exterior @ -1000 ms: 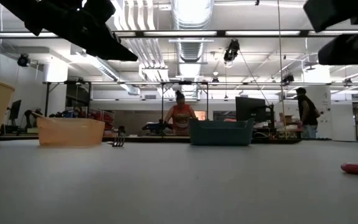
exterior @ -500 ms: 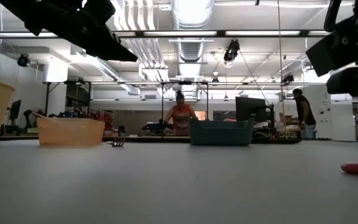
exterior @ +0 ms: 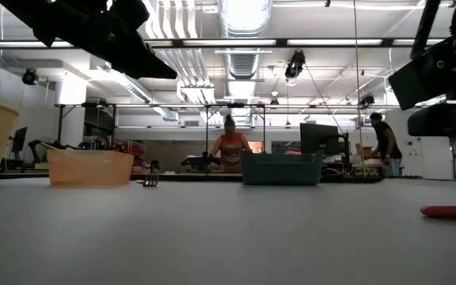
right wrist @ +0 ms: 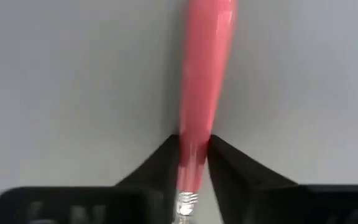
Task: Sort silverware by color (type)
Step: Put the pink fork into the yellow bin
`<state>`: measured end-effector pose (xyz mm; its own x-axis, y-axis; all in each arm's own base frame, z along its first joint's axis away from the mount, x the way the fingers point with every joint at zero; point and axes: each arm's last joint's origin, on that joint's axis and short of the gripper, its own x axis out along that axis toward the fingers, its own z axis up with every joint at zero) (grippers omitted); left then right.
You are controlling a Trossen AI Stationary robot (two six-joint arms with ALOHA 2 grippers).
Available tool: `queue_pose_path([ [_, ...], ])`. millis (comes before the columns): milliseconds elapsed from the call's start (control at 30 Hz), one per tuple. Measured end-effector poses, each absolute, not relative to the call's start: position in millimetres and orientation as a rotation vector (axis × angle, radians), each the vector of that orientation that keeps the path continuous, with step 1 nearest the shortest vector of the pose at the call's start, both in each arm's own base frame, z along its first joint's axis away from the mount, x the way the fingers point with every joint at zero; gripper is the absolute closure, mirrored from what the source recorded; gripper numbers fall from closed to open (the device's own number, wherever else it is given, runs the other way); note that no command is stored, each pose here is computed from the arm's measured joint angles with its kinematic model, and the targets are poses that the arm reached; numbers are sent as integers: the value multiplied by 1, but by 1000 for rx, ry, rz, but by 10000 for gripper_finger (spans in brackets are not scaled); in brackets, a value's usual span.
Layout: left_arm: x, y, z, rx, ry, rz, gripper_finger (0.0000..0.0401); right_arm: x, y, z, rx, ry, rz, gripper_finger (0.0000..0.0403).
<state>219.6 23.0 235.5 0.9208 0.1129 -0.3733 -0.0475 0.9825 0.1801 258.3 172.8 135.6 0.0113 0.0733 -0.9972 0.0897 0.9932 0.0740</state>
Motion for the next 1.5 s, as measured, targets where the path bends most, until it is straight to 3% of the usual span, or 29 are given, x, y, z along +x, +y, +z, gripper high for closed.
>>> queue_pose_path([
  [67, 220, 23, 234, 148, 398, 86, 360, 263, 168, 140, 111, 1551, 27, 367],
  [433, 229, 24, 232, 45, 359, 108, 360, 317, 111, 170, -210, 1306, -56, 369],
  [633, 231, 24, 231, 25, 355, 110, 349, 339, 75, 188, -442, 1180, -261, 369],
  [1100, 242, 23, 211, -93, 443, 69, 229, 377, 40, 209, -578, 898, -348, 369],
  [1500, 264, 26, 199, -147, 349, 80, 221, 389, 22, 220, -552, 783, -399, 369],
])
